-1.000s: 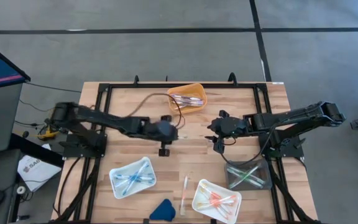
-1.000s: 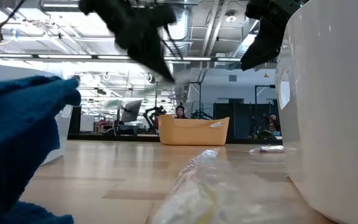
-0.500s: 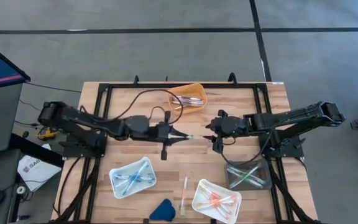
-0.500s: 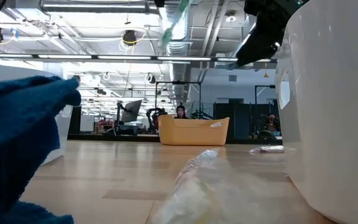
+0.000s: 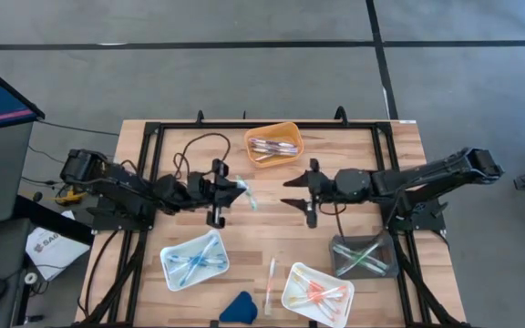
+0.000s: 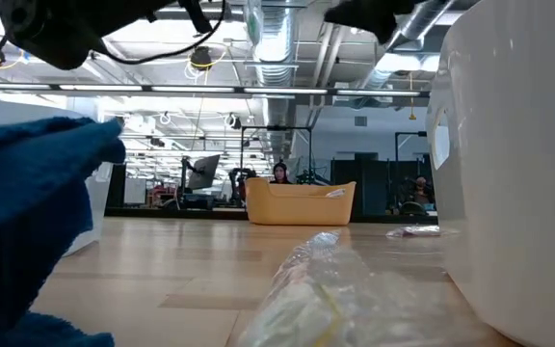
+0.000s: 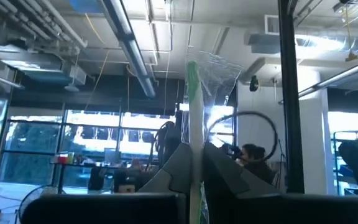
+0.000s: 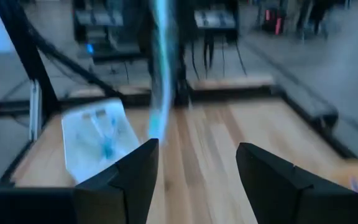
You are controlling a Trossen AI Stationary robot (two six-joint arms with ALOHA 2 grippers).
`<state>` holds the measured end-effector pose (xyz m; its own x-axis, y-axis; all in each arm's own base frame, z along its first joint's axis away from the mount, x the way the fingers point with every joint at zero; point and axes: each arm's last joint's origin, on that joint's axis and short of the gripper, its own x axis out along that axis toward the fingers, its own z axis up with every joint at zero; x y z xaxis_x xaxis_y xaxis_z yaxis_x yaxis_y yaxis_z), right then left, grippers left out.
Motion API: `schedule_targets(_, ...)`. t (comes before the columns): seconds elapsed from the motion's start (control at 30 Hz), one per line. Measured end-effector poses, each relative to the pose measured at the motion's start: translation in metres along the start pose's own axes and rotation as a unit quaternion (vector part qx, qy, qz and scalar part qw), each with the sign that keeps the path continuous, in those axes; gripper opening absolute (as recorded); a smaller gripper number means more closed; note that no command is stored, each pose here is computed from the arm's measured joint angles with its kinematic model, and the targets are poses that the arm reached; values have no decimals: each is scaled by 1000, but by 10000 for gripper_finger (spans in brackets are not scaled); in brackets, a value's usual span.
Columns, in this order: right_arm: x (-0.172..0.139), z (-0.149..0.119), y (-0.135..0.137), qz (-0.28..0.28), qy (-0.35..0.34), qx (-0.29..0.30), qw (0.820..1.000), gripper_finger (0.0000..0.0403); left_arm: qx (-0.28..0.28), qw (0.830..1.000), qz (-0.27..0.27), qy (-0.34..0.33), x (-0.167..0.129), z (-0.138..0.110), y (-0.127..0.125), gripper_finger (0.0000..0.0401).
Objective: Pick & Place Toothbrushes
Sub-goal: Put the green toothbrush into the black bin
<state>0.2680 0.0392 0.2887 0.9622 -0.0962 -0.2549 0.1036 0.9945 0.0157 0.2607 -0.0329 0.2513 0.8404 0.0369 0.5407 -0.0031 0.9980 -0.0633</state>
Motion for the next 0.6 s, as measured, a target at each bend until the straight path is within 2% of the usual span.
schedule_targets(0.23,27,-3,20,24,-73,-20,997,209,9,1000,-14,-4,0,1,-1,12)
schedule_targets(0.37,44,-10,18,14,-92,-19,996,209,8,1000,-29,-3,0,1,-2,12)
schedule_targets(0.6,51,-7,14,7,-132,-5,991,209,8,999,-34,2,0,0,-4,12)
